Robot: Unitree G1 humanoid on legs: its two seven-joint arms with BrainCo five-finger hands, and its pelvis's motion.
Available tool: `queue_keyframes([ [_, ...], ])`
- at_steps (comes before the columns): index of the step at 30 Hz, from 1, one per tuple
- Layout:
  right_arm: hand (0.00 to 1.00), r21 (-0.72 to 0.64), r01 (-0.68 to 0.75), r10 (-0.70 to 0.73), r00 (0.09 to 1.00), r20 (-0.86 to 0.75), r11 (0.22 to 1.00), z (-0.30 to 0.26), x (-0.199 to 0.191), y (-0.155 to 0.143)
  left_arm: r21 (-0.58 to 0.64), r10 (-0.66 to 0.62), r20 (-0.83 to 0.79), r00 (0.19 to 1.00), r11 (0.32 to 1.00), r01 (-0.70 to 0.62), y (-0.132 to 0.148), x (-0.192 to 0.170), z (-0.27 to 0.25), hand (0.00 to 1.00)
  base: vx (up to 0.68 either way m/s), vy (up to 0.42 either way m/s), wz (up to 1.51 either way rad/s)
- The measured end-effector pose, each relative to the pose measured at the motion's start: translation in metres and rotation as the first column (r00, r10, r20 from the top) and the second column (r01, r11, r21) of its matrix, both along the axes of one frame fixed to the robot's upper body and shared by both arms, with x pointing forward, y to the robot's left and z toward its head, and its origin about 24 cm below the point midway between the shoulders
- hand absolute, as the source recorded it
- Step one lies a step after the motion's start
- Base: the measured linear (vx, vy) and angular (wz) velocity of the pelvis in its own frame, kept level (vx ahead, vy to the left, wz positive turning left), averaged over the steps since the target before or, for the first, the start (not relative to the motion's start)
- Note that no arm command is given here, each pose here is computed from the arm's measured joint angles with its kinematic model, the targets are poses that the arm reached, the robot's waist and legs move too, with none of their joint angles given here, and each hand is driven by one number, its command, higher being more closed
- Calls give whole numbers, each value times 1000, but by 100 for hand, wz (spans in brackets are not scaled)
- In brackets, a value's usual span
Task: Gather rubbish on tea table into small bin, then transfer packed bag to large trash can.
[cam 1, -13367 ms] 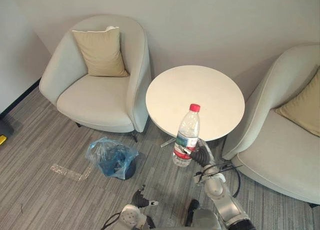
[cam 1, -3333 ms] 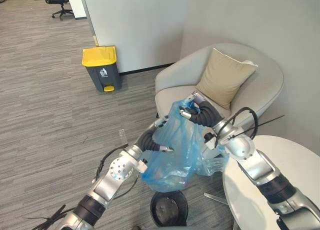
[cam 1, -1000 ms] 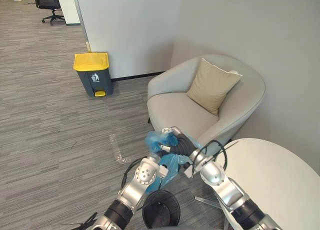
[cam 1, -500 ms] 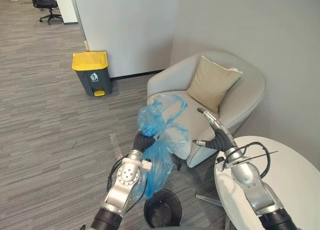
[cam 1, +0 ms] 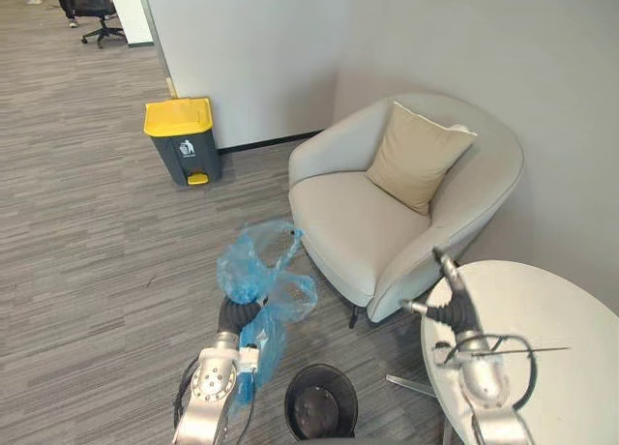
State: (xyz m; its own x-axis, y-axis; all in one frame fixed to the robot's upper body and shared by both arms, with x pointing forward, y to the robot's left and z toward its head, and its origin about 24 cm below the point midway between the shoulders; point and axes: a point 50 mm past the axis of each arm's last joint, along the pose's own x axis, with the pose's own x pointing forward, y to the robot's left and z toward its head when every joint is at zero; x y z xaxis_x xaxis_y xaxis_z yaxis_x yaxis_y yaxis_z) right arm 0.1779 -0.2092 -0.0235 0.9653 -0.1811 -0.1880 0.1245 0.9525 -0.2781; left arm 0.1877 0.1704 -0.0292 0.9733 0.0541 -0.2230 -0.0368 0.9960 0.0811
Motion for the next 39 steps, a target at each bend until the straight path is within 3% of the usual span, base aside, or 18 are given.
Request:
queue_keyframes([
  [5, 0, 126, 98, -69, 974, -217, 987, -46, -26, -4, 14, 46, -175, 983, 999, -45, 15, -22, -34, 100, 0, 0, 0],
  [14, 0, 203, 195, -86, 889, -449, 959, -91, -58, 2, 75, 88, -399, 913, 995, -63, 27, -54, -75, 100, 18, 7, -2],
  [31, 0, 213, 212, -74, 853, -516, 954, -104, -48, 8, 99, 129, -561, 818, 991, -88, 30, -84, -103, 100, 6, -1, -9],
  [39, 0, 198, 147, -46, 896, -442, 969, -92, -10, 19, 91, 138, -464, 875, 990, -108, 28, -41, -89, 100, -88, 0, -18],
])
